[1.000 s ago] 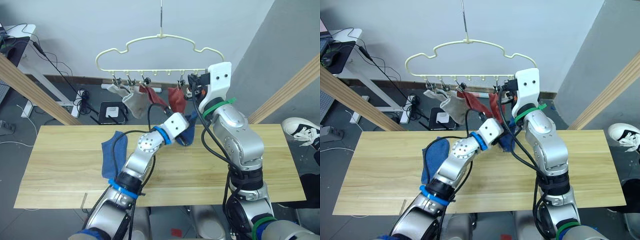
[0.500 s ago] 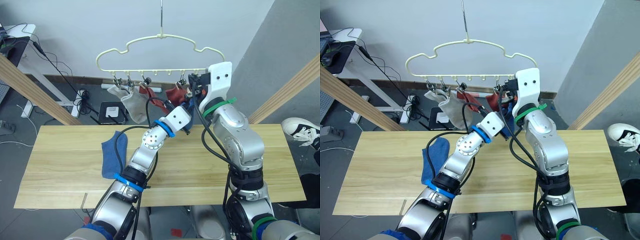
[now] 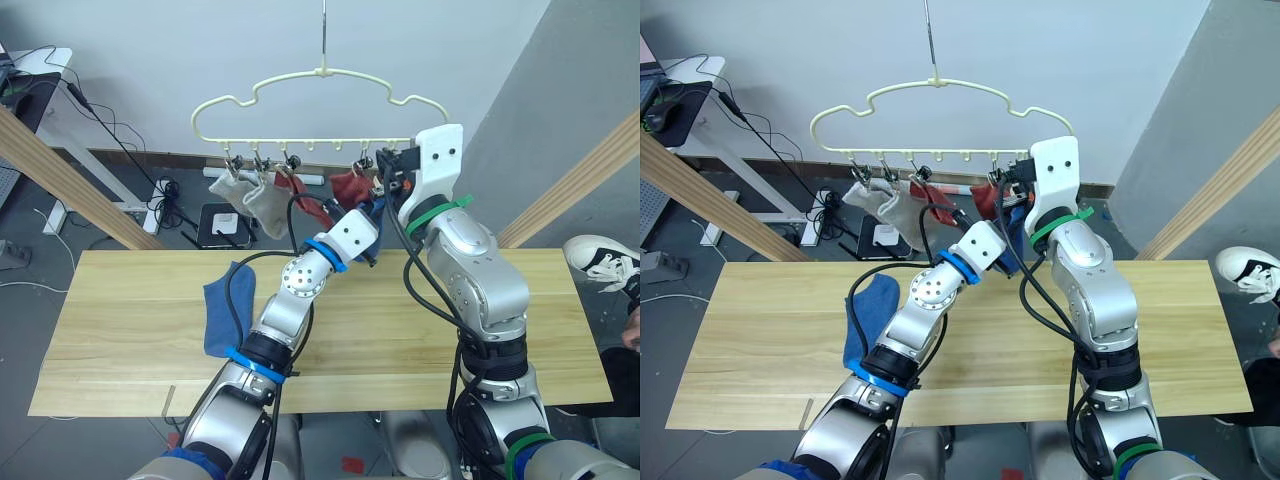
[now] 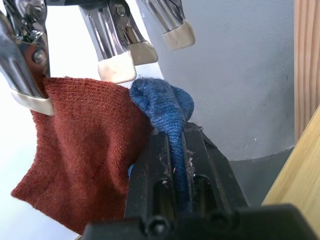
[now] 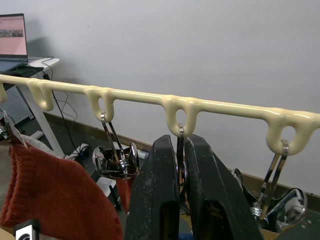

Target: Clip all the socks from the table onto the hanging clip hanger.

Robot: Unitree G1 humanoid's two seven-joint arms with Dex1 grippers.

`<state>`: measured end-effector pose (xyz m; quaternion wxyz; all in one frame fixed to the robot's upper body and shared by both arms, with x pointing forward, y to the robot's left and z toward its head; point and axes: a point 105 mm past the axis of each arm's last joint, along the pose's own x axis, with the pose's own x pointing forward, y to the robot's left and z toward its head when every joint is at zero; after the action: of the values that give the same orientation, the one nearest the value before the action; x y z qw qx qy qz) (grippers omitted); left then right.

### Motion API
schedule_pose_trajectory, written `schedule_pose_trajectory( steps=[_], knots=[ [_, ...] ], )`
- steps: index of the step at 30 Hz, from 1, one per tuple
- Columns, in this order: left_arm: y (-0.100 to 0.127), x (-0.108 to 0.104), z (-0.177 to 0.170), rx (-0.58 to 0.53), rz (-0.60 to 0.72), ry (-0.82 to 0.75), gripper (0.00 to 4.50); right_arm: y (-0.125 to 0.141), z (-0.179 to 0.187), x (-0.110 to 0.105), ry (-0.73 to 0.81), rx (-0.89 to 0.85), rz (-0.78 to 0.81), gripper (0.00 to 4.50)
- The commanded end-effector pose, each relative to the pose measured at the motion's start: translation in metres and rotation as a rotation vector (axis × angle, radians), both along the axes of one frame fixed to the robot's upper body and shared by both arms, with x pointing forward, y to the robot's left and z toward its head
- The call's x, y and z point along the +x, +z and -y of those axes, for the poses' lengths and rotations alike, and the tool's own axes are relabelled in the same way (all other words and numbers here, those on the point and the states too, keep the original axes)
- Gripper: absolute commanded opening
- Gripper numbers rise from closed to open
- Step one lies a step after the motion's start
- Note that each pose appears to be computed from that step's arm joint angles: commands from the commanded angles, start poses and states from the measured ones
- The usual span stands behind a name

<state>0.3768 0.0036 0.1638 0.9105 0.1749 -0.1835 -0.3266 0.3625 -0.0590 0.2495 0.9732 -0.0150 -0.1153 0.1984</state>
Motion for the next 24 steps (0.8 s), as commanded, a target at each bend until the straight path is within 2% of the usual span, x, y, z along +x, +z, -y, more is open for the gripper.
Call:
schedule_pose_trajectory(
  steps=[1, 12, 22, 24],
  knots=[
    [0.021, -0.004, 0.006, -0.029, 0.050, -0.028, 0.02, 0.007, -0.003, -0.007, 0.019, 0.005, 0.028, 0.00],
    [0.034, -0.006, 0.004, -0.076, 0.088, -0.025, 0.02, 0.004, -0.002, -0.007, 0.014, -0.005, 0.023, 0.00],
    [0.037, -0.011, 0.005, -0.096, 0.116, -0.040, 0.02, 0.003, -0.003, -0.007, 0.011, -0.020, 0.025, 0.00],
    [0.037, -0.010, 0.004, -0.097, 0.114, -0.037, 0.00, 0.003, -0.002, -0.007, 0.006, -0.013, 0.026, 0.67]
  ],
)
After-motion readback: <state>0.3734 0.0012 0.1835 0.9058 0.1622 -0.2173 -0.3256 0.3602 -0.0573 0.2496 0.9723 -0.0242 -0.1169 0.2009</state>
